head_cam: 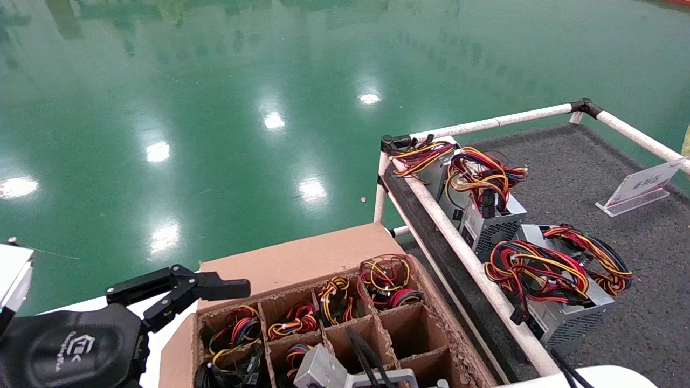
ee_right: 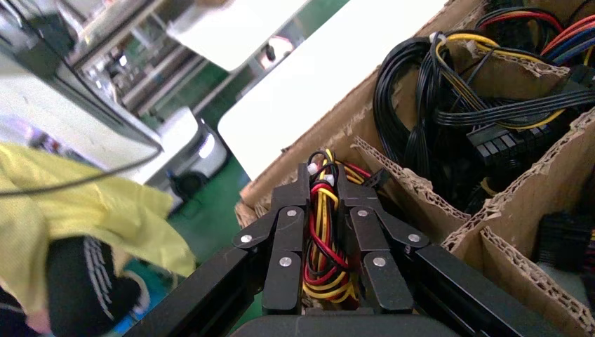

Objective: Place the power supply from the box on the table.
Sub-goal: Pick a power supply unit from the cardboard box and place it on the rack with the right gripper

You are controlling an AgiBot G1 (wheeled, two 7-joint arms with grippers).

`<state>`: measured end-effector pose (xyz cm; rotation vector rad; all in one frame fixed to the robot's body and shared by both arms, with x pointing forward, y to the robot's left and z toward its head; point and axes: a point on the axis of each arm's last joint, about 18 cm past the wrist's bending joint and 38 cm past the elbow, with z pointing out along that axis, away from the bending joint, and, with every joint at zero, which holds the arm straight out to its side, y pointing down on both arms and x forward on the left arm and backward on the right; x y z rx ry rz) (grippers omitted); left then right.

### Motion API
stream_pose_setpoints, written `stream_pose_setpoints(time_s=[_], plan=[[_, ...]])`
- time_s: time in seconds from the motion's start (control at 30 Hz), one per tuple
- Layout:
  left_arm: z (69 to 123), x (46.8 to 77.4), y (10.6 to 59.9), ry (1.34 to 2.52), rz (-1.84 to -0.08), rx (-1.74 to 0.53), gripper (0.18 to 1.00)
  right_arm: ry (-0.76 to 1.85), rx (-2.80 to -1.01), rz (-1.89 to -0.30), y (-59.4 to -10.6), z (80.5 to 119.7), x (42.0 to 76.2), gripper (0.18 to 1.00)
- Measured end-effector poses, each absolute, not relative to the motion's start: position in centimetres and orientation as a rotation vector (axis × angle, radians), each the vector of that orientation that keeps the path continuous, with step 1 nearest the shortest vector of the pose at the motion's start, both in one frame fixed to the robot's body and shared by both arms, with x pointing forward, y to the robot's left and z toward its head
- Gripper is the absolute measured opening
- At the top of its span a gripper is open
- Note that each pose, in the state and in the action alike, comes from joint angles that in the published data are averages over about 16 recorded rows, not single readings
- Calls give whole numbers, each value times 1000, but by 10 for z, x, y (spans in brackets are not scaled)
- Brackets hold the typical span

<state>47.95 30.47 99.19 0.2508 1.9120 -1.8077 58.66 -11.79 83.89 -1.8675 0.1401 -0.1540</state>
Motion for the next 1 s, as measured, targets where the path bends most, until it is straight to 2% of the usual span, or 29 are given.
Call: stream_pose_setpoints(time_s=[0.27, 0.47, 1.0], plan=[[992, 479, 305, 1912, -1808, 251, 1000, 178, -1785, -100, -124, 849, 578, 241], [992, 479, 305, 1912, -1808, 251, 1000, 181, -1733, -93, -133, 863, 569, 236], [992, 479, 305, 1912, -1808, 251, 1000, 131, -1591, -174, -173, 930, 542, 234]])
